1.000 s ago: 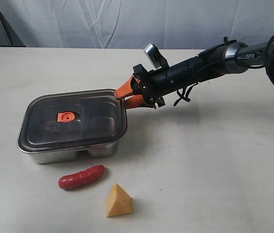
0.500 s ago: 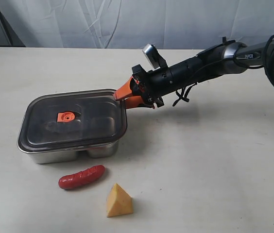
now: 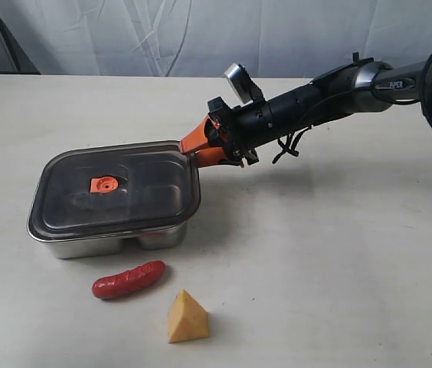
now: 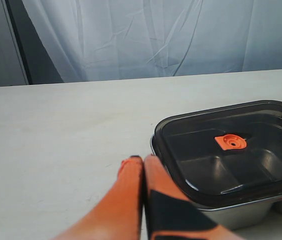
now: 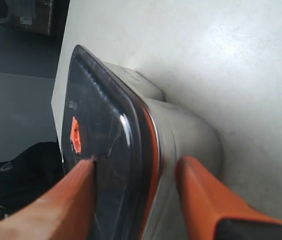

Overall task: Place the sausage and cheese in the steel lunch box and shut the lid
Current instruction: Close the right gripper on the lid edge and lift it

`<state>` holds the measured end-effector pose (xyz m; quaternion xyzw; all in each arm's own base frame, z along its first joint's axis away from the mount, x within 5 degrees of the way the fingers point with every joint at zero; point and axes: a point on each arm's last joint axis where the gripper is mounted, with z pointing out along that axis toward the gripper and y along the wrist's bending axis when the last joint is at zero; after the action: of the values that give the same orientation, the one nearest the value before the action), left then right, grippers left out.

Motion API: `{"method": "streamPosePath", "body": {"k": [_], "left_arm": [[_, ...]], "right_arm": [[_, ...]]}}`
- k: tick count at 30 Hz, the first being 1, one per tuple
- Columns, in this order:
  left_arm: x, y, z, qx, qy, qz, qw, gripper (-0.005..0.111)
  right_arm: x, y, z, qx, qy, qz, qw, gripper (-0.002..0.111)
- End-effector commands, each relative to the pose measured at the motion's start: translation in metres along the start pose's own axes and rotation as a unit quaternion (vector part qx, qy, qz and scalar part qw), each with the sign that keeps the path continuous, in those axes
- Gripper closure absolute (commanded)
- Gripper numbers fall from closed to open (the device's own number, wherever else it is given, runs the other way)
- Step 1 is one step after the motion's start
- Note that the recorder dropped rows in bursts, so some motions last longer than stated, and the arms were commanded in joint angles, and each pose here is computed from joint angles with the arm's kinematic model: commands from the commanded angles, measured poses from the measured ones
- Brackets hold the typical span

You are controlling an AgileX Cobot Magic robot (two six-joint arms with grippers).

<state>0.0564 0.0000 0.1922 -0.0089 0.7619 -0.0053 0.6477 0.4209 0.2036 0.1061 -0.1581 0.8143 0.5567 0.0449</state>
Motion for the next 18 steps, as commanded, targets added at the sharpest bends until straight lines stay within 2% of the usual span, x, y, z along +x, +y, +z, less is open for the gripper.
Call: {"method": "streamPosePath", "body": {"k": [1,18], "left_arm": [[0.0012,0.0000,-0.0001,0.000,0.000,0.000,1.000,0.107],[0.0012,0.0000,-0.0001,0.000,0.000,0.000,1.000,0.107]], "right_arm": [[-0.0022,0.0056,-0.0029,-0.003,0.000,-0.013,1.000,0.060],[0.0010,0.0028,-0.0029,0.013,0.018,-0.018,1.000,0.061]]}}
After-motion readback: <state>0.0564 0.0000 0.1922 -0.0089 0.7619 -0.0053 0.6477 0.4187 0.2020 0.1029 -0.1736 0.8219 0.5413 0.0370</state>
